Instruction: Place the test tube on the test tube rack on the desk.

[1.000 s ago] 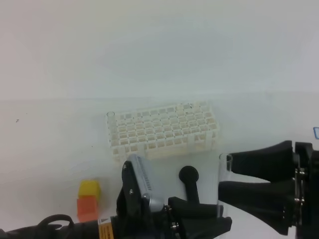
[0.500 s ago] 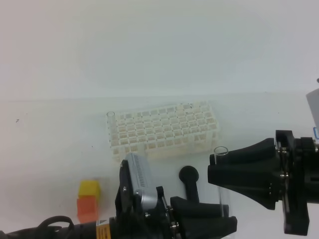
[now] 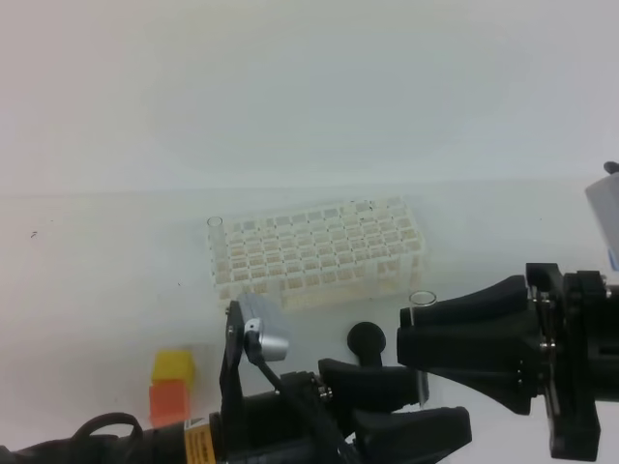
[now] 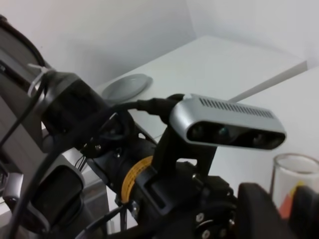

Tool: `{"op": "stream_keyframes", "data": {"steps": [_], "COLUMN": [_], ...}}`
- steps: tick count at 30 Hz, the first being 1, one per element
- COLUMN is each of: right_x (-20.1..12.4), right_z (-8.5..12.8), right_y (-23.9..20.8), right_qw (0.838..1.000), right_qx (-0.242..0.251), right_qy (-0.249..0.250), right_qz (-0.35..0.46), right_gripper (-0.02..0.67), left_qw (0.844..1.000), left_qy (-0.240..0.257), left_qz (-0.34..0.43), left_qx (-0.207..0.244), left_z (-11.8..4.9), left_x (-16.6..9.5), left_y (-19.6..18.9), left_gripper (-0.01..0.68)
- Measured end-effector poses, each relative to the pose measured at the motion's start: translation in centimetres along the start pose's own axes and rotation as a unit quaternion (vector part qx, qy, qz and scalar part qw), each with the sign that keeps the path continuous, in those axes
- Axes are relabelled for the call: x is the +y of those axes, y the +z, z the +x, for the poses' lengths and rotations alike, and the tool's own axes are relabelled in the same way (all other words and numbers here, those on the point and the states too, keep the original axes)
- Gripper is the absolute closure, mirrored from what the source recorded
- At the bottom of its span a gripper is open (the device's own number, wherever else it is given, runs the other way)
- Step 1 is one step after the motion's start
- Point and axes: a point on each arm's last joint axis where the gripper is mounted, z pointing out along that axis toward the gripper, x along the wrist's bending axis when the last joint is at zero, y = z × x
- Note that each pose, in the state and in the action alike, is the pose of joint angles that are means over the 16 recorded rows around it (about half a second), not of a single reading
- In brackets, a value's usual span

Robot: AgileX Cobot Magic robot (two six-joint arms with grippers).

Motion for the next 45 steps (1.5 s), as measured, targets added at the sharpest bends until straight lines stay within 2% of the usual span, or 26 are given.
{"op": "stream_keyframes", "data": {"steps": [1, 3, 7, 13, 18, 23, 37, 45], "right_x": [0.0, -0.1, -0.2, -0.5, -0.6, -0.7, -0.6, -0.6], "right_z": [-0.1, -0.2, -0.9, -2.4, -3.5, -3.9, -3.7, -3.6], "right_y": [0.0, 0.0, 0.0, -0.3, -0.6, -0.8, -0.7, -0.6], "right_qw": [1.0, 1.0, 0.999, 0.99, 0.979, 0.972, 0.973, 0.975], "right_qx": [-0.003, -0.012, -0.05, -0.136, -0.195, -0.221, -0.209, -0.199], "right_qy": [0.0, -0.002, -0.009, -0.027, -0.047, -0.065, -0.081, -0.082], "right_qz": [0.001, 0.003, 0.011, 0.028, 0.042, 0.051, 0.051, 0.049], "right_gripper": [0.522, 0.522, 0.523, 0.523, 0.524, 0.524, 0.524, 0.524], "left_qw": [1.0, 1.0, 1.0, 1.0, 1.0, 1.0, 1.0, 0.999], "left_qy": [-0.004, -0.005, -0.001, 0.002, 0.001, -0.002, 0.001, 0.04], "left_qz": [0.001, 0.009, 0.022, 0.029, 0.026, 0.018, 0.019, 0.022], "left_qx": [0.0, 0.001, -0.002, -0.005, -0.006, -0.005, -0.001, 0.004], "left_z": [0.0, 0.0, 0.0, -0.1, -0.1, -0.1, -0.1, -1.4], "left_x": [0.0, -0.2, -0.4, -0.5, -0.5, -0.3, -0.3, 0.7], "left_y": [0.0, 0.0, 0.0, 0.0, 0.0, 0.0, 0.0, -0.5], "left_gripper": [0.204, 0.239, 0.357, 0.545, 0.643, 0.67, 0.674, 0.674]}}
